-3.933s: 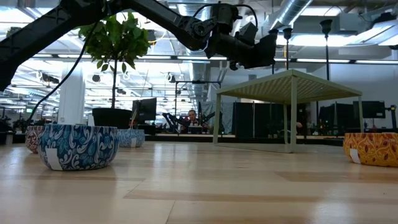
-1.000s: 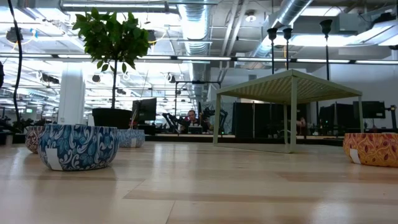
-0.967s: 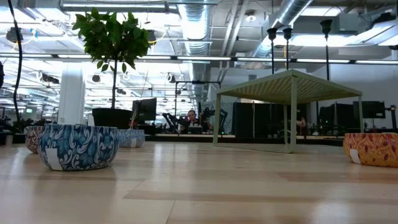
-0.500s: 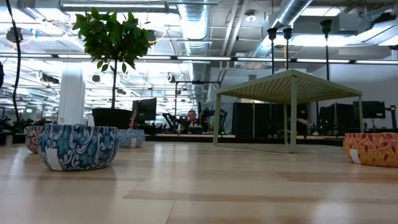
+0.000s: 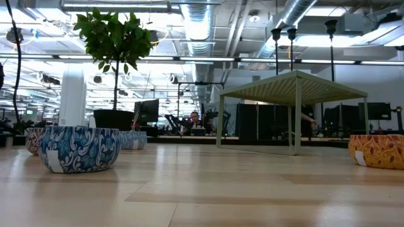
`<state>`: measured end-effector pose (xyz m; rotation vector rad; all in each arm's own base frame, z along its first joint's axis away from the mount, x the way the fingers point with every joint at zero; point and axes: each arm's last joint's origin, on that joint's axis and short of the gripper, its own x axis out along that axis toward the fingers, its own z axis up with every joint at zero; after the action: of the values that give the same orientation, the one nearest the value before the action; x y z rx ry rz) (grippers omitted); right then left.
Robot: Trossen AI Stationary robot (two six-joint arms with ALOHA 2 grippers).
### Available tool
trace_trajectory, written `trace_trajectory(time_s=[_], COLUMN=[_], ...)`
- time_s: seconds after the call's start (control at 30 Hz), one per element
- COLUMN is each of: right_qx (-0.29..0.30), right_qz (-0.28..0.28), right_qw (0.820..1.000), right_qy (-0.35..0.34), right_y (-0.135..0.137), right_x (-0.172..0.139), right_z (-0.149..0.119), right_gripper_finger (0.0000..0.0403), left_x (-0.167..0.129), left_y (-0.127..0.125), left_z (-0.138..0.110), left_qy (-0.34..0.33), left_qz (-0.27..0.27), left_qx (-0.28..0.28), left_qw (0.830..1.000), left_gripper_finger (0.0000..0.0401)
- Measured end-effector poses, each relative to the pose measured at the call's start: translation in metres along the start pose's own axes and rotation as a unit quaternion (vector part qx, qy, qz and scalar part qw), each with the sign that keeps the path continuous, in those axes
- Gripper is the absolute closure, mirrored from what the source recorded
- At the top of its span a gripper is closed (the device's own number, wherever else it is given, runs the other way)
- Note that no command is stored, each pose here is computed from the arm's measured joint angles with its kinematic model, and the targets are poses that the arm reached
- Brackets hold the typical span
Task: Pick & Place candle stick holders
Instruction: Align the black candle holder with the bottom left black candle holder on the shelf
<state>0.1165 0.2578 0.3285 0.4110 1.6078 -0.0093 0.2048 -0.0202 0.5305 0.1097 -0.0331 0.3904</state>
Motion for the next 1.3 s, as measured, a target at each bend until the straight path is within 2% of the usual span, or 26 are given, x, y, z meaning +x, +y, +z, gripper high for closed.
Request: trace_trajectory(time_s=[0.3,0.5,0.7,1.0,1.3], right_qx=[-0.053,-0.051,-0.046,-0.034,0.004], right_qz=[-0.016,-0.043,-0.024,-0.053,-0.032], right_qw=[0.998,0.997,0.998,0.996,0.996], right_qy=[-0.041,-0.044,-0.047,-0.06,-0.086], right_y=[-0.003,-0.01,-0.007,-0.013,-0.007], right_x=[-0.002,0.007,0.023,0.025,0.028], right_z=[-0.005,-0.004,-0.002,-0.005,-0.017], right_gripper_finger=[0.0091,0.0091,0.0091,0.0091,0.0091], left_x=[0.0,0.0,0.0,-0.003,-0.004], left_y=[0.0,0.0,0.0,0.002,0.003], left_z=[0.0,0.0,0.0,0.001,0.002], left_qy=[0.001,0.002,0.002,-0.003,-0.003], left_qz=[0.0,0.0,0.0,0.001,0.001], left_qx=[0.001,0.001,0.001,-0.006,-0.007], left_qw=[1.0,1.0,1.0,1.0,1.0], left_gripper_finger=[0.0147,0.0147,0.0147,0.0147,0.0147])
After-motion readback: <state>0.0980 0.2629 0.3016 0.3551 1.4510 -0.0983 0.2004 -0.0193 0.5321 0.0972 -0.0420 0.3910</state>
